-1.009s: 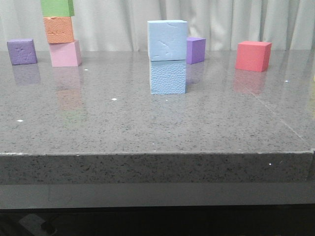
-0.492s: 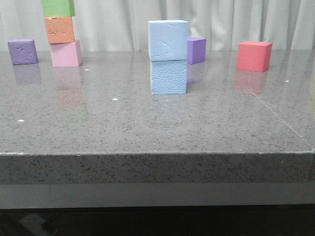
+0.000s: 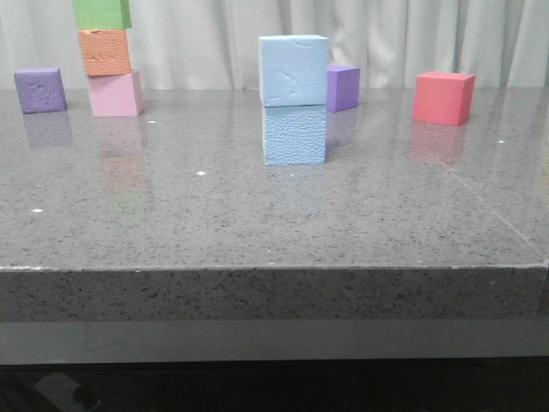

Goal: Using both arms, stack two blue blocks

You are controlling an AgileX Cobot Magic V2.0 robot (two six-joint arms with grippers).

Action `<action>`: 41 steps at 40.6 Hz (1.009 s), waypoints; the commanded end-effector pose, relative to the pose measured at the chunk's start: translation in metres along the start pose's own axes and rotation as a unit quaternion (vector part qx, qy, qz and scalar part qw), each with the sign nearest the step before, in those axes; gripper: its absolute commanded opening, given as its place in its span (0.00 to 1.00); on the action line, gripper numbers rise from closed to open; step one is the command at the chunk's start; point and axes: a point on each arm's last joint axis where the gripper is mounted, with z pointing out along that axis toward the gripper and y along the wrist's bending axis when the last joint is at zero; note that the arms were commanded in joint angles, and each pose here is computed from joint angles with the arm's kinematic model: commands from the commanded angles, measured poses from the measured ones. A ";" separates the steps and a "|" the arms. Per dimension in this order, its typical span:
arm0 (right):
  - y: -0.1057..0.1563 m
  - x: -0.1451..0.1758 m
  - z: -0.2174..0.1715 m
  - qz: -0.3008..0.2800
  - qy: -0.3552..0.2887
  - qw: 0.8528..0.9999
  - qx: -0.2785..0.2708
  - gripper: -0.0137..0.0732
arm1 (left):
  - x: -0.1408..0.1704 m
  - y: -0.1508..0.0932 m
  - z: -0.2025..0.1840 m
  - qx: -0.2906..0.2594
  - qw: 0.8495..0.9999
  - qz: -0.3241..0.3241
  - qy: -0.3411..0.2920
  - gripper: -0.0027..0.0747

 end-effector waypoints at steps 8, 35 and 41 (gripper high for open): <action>-0.001 -0.010 -0.002 -0.004 -0.050 0.999 0.004 0.02 | -0.008 0.000 -0.002 0.004 0.999 -0.001 -0.051 0.01; -0.002 -0.010 -0.002 -0.007 -0.048 0.999 0.020 0.02 | -0.008 0.000 -0.002 0.004 0.999 -0.001 -0.051 0.01; -0.002 -0.010 -0.002 -0.007 -0.048 0.999 0.020 0.02 | -0.008 0.000 -0.002 0.004 0.999 -0.001 -0.051 0.01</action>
